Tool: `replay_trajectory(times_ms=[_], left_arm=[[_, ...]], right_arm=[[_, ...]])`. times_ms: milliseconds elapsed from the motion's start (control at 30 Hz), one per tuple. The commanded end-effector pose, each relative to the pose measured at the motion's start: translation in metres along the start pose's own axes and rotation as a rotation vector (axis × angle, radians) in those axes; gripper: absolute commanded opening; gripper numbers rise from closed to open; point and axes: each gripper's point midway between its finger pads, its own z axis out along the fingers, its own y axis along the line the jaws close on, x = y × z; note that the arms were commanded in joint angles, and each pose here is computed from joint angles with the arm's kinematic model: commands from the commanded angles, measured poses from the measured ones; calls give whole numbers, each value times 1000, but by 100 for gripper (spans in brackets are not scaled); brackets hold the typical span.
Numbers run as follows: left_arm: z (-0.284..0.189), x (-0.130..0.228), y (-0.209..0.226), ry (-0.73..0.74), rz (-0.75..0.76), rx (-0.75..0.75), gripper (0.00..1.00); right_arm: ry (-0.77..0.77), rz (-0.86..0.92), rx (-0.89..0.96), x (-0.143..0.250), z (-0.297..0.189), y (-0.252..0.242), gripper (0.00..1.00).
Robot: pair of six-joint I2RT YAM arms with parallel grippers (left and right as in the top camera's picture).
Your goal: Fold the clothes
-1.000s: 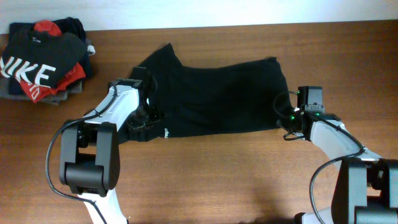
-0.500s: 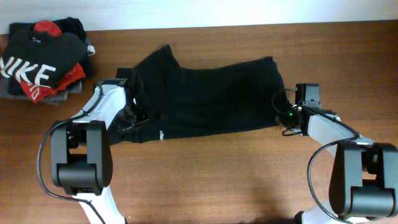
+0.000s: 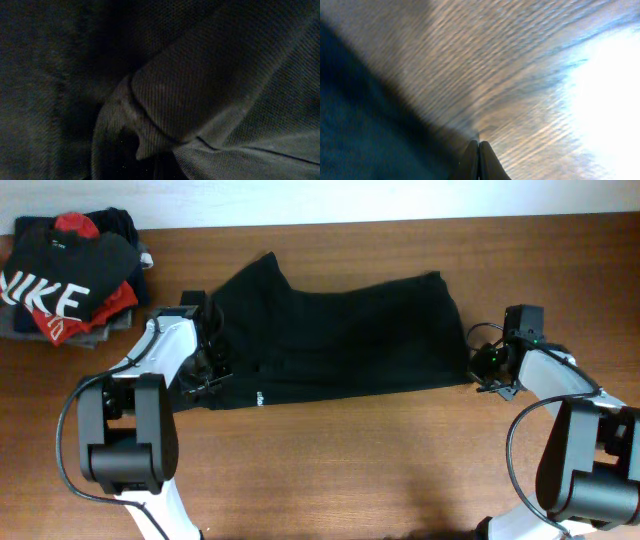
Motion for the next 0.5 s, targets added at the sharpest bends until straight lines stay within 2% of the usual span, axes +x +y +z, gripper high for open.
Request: replay_trajectory(times_ms=[0, 133, 367, 433, 467], left_arm=[[-32, -11, 24, -110, -10, -81, 1], [-63, -10, 41, -190, -78, -130, 1], [-95, -6, 35, -254, -86, -46, 3], [-99, -4, 19, -243, -77, 52, 14], [-100, -2, 6, -230, -65, 117, 28]], right_arm=[[-41, 3, 42, -19, -8, -5, 4], [-71, 3, 58, -34, -33, -1, 4], [-97, -4, -51, -45, -78, 24, 4], [-91, -21, -140, -40, -91, 42, 4], [-83, -31, -184, -37, -97, 51, 4]])
